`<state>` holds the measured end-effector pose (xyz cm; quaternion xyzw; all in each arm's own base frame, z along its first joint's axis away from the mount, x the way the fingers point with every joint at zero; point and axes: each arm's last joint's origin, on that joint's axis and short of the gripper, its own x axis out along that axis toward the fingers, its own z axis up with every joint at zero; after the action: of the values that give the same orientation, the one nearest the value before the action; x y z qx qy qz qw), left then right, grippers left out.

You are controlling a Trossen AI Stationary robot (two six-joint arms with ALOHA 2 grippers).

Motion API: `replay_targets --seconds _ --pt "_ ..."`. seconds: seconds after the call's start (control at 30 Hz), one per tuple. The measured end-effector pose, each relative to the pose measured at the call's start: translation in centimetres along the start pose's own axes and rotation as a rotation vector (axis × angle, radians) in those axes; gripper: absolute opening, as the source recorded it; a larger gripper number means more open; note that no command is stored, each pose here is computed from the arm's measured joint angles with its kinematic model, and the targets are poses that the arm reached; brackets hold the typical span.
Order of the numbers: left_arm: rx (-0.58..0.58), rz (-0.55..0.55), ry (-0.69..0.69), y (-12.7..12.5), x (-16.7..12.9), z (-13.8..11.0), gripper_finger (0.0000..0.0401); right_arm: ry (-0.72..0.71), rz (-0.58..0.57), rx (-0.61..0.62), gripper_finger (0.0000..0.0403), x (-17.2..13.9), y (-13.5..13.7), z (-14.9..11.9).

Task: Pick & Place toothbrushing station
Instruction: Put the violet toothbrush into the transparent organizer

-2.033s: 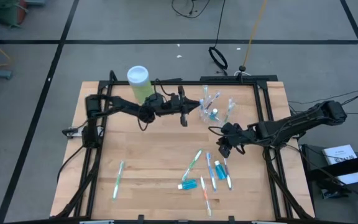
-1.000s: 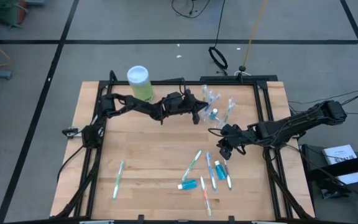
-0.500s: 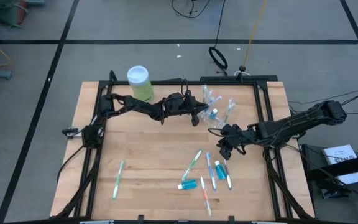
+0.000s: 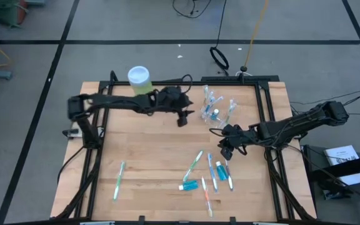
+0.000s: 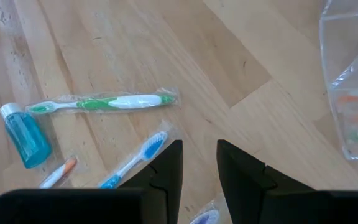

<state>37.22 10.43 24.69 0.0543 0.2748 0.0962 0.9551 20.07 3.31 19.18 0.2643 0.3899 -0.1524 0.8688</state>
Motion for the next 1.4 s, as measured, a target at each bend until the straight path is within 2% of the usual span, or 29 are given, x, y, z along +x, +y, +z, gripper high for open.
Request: replay_targets --seconds 0.2,0.33,0.47,0.6,0.7,0.87,0.93,1.0,1.1,1.23,1.3,1.4 --pt "-0.038 0.011 0.071 0.3 -7.1 1.7 0.0202 -0.011 -0.018 0.026 0.0089 0.1 -0.5 0.4" --pt "-0.021 -0.020 0.106 0.0 -10.1 1.9 0.0194 -0.031 -0.045 0.054 0.0089 0.2 -1.3 1.1" --pt "-0.018 -0.034 0.103 -0.4 -11.2 1.0 0.0184 -0.051 -0.071 0.042 0.0089 0.3 -2.0 1.8" --pt "-0.020 -0.034 0.116 -0.6 -11.1 -0.6 0.0178 -0.061 -0.091 -0.073 0.0089 0.4 -2.6 2.3" --pt "-0.022 -0.037 0.142 -0.8 -11.0 -1.7 0.0177 -0.110 -0.074 -0.093 0.0089 0.4 -2.6 2.9" --pt "-0.047 -0.040 0.170 -0.9 -10.7 -2.4 0.0177 -0.265 0.044 -0.012 0.0089 0.1 -1.4 4.3" --pt "-0.053 -0.039 0.166 -0.9 -10.8 -2.4 0.0177 -0.259 0.138 0.009 0.0089 0.0 -0.6 4.3" --pt "-0.069 -0.037 0.161 -0.9 -10.7 -2.3 0.0177 -0.260 0.230 -0.029 0.0089 -0.3 0.5 4.1" --pt "-0.076 -0.032 0.139 -0.8 -10.7 -2.1 0.0177 -0.287 0.320 -0.027 0.0089 -0.7 2.1 3.6" --pt "-0.084 -0.028 0.117 -0.8 -10.7 -1.9 0.0177 -0.477 0.507 0.056 0.0089 -2.4 4.7 4.1" --pt "-0.095 -0.025 0.096 -0.8 -10.6 -1.7 0.0177 -0.583 0.606 0.011 0.0089 -3.5 5.7 4.5" --pt "-0.097 -0.023 0.084 -0.7 -10.8 -1.6 0.0177 -0.642 0.626 -0.078 0.0089 -4.1 6.1 4.5"
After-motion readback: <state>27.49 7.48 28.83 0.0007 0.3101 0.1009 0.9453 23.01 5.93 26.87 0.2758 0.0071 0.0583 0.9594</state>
